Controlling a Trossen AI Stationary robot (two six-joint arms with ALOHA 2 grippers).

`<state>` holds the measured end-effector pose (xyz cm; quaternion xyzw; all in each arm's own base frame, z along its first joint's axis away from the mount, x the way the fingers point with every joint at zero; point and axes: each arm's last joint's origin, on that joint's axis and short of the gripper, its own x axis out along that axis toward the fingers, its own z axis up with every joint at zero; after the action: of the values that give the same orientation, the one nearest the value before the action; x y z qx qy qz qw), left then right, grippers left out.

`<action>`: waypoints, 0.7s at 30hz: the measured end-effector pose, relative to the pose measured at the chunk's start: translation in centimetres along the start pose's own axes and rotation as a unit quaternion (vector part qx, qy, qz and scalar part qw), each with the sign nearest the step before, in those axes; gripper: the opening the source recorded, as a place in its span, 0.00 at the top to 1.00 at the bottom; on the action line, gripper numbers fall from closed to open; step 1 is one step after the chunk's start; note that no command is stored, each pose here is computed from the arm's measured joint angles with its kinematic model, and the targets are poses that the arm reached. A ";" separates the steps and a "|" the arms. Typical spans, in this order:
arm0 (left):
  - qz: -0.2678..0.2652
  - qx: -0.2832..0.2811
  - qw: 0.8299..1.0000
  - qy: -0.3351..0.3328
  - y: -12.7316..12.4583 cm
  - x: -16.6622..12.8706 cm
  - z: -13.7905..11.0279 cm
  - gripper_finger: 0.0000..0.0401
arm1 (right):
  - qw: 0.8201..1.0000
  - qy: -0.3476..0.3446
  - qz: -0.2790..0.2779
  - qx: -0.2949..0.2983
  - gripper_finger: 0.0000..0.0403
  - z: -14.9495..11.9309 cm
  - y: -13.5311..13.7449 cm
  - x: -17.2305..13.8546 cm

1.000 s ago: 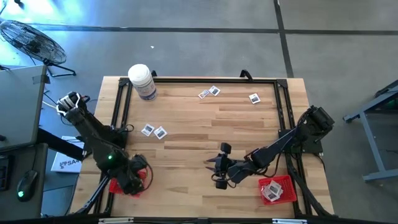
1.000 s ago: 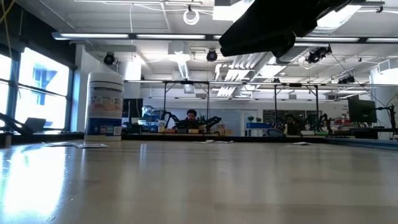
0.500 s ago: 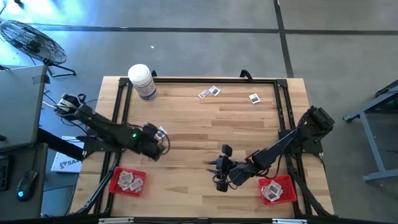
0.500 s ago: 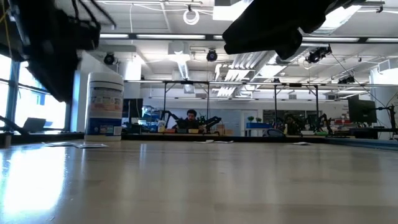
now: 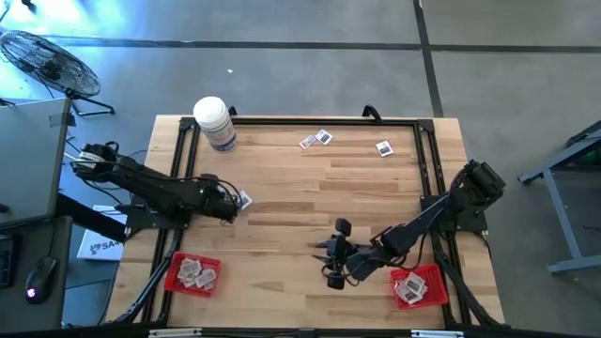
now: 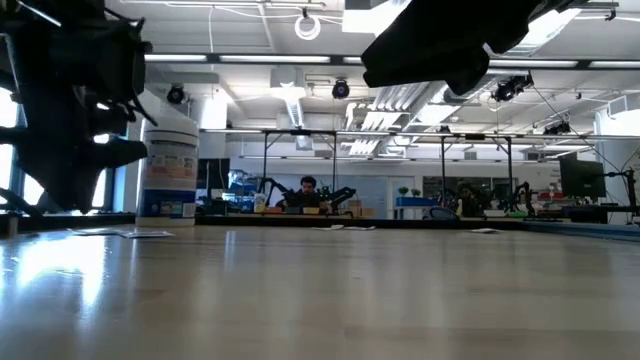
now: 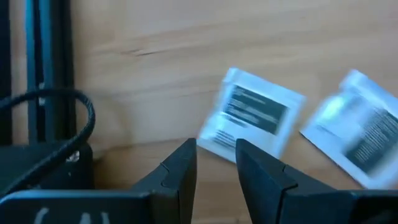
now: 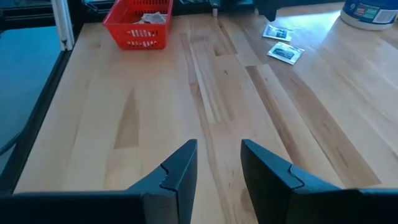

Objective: Pick & Place First Aid Supplies
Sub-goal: Put the towelette pack into the right red bin

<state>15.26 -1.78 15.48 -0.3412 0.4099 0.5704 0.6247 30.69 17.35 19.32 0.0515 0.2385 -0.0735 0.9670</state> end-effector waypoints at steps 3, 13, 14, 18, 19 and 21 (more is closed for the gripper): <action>0.005 -0.050 0.999 0.000 0.4 0.9 -0.1 0.73 | 1.000 0.002 -0.002 0.000 0.71 0.0 -0.2 0.1; -0.022 -0.129 0.991 -0.021 1.2 3.2 -1.0 0.73 | 1.000 0.009 -0.005 -0.009 0.71 -0.1 -0.2 0.1; -0.025 -0.133 0.990 -0.025 1.3 3.4 -1.0 0.73 | 1.000 0.010 -0.005 -0.010 0.71 -0.2 -0.2 0.1; -0.028 -0.138 0.990 -0.028 1.4 3.6 -1.1 0.73 | 1.000 0.015 -0.007 -0.013 0.71 -0.2 -0.3 0.1; -0.030 -0.139 0.989 -0.030 1.3 3.6 -1.1 0.73 | 1.000 0.015 -0.007 -0.014 0.71 -0.3 -0.3 0.1; -0.033 -0.140 0.989 -0.034 1.3 3.6 -1.1 0.73 | 1.000 0.015 -0.007 -0.013 0.71 -0.2 -0.3 0.1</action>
<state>13.91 -1.02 11.83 -0.4191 0.2930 0.6123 0.6030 30.59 17.10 19.05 0.0378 0.2540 -0.0764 0.9634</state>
